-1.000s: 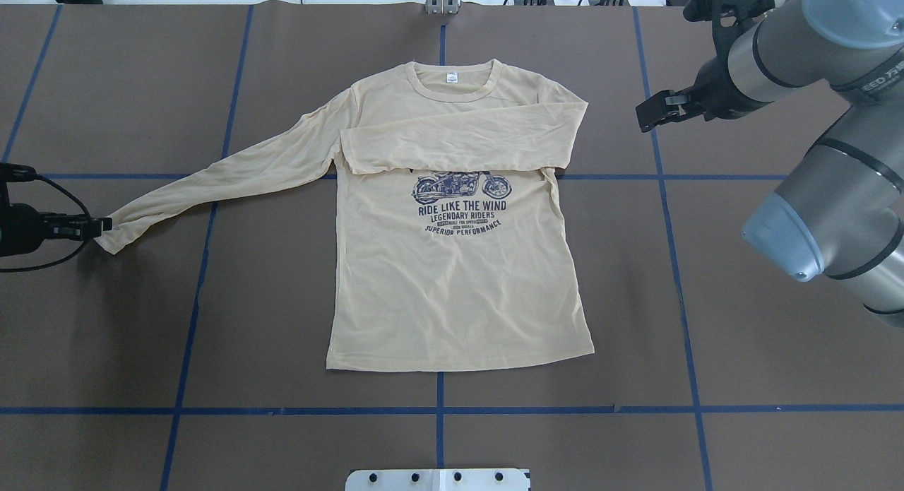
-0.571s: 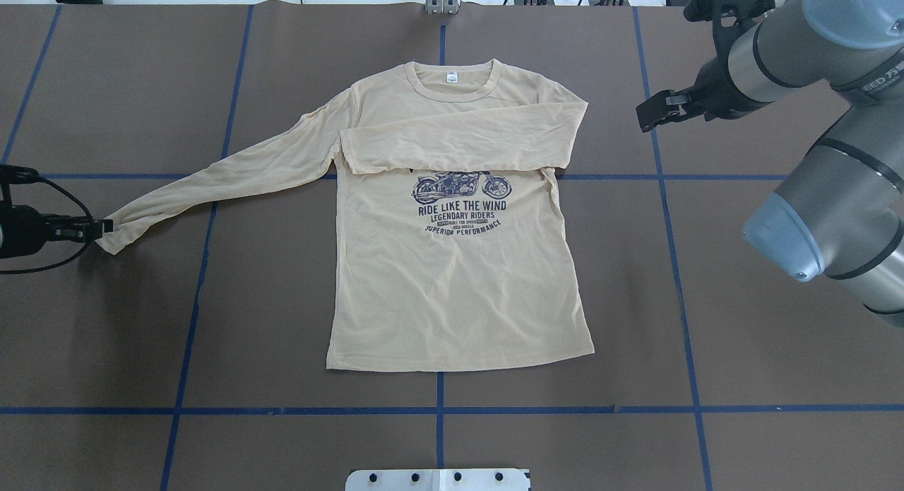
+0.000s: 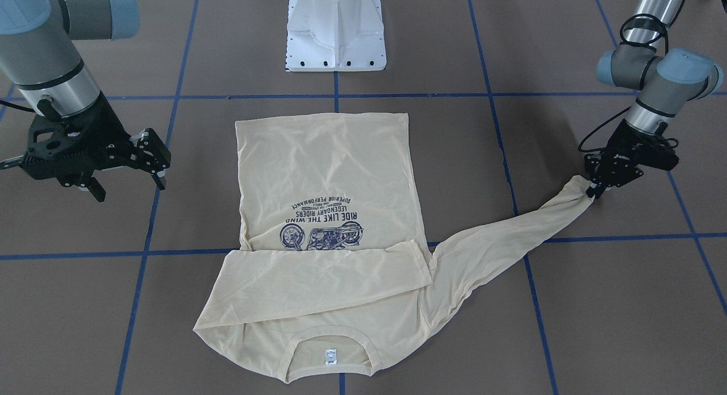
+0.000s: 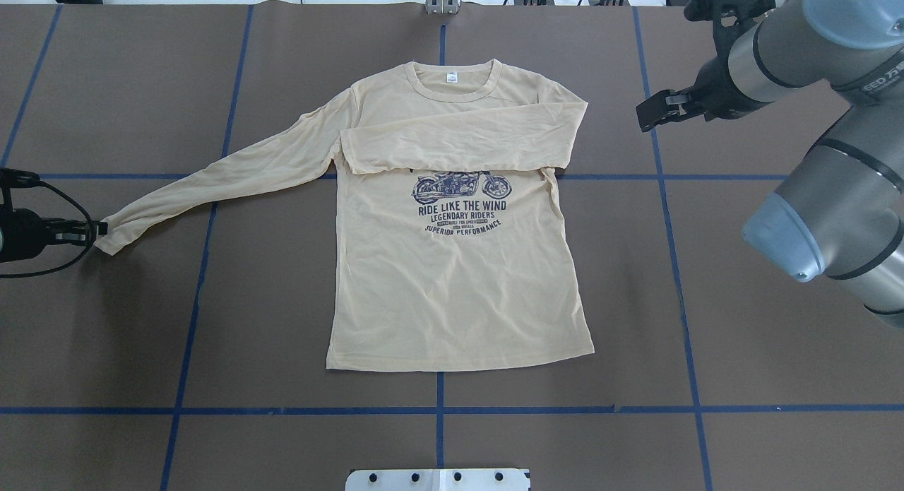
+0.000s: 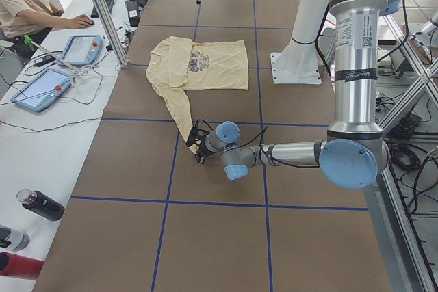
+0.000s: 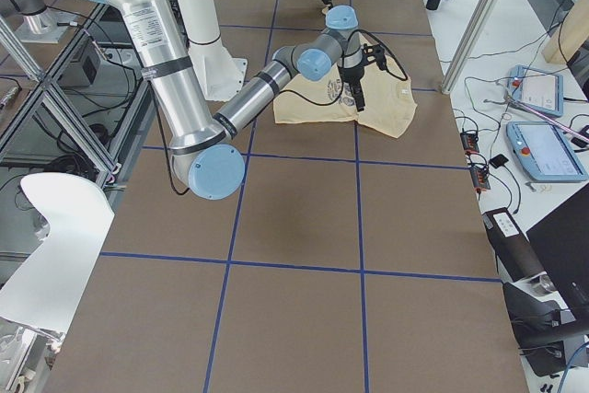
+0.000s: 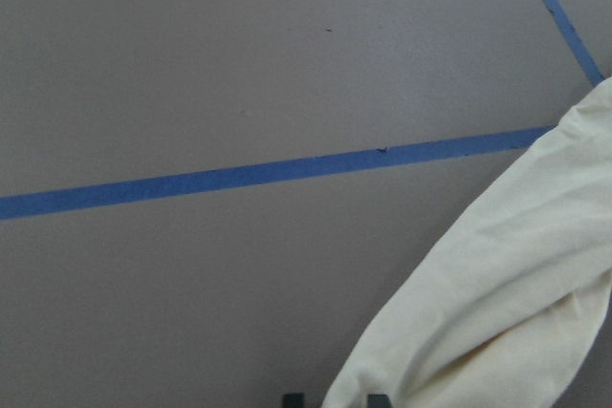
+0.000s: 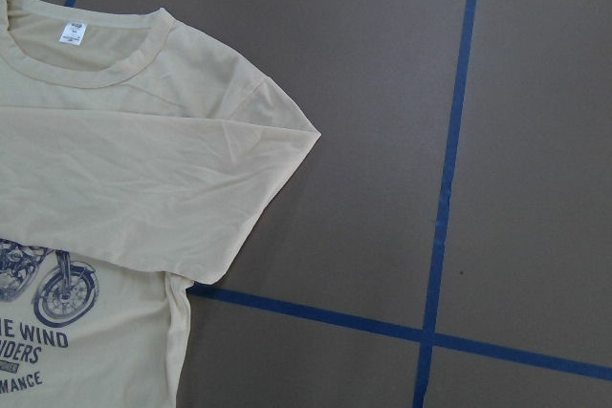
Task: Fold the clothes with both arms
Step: 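Fold the held sleeve across the shirt front with the left gripper and release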
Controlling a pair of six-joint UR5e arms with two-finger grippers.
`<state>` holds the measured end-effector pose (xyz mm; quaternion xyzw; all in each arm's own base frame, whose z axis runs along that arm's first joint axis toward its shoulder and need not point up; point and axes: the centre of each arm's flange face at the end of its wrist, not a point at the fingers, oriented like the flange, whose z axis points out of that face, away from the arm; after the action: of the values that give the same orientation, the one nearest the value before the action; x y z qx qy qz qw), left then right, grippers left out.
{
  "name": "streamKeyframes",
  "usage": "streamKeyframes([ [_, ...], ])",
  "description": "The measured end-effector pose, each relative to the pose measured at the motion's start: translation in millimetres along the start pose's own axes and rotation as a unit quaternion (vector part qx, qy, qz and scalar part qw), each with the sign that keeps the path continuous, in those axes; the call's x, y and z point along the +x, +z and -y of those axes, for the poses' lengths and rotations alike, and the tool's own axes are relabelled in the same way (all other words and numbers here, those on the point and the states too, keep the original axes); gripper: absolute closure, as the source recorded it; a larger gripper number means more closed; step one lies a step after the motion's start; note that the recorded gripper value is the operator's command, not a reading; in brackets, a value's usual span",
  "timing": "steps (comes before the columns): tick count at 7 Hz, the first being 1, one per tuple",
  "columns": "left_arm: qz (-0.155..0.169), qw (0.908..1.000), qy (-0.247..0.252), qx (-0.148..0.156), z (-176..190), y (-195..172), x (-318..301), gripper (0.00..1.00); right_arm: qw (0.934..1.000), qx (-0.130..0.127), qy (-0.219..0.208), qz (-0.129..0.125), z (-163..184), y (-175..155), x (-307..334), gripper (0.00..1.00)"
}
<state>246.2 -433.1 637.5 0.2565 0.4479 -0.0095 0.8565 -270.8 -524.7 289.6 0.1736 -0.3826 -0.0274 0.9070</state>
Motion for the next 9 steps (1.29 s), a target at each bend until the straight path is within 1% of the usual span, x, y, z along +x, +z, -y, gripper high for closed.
streamKeyframes([
  [2,-0.009,0.9999,0.003,0.006,6.6,-5.6,9.5,1.00,1.0000,0.000,0.001,0.000,-0.1,0.2,-0.2,0.00],
  [3,-0.015,0.9998,0.004,0.008,17.3,-9.7,24.0,1.00,1.0000,0.001,0.001,-0.001,-0.1,0.6,-0.2,0.00],
  [4,-0.010,0.9999,0.001,0.004,42.5,-9.3,52.6,1.00,1.0000,0.001,0.001,-0.001,0.0,1.0,0.0,0.00],
  [5,0.001,1.0000,-0.005,-0.002,81.0,-4.9,96.8,1.00,1.0000,0.001,0.001,-0.002,0.1,1.6,0.0,0.00],
  [7,0.018,0.9996,-0.017,-0.015,173.3,4.1,210.4,1.00,1.0000,0.003,0.002,-0.003,0.4,2.1,-0.2,0.00],
  [8,0.023,0.9991,-0.031,-0.020,212.9,2.1,265.1,1.00,1.0000,0.003,0.002,-0.003,0.5,2.1,-0.4,0.00],
  [9,0.024,0.9981,-0.051,-0.024,241.7,-3.2,312.5,1.00,1.0000,0.003,0.002,-0.003,1.1,1.9,-1.1,0.00],
])
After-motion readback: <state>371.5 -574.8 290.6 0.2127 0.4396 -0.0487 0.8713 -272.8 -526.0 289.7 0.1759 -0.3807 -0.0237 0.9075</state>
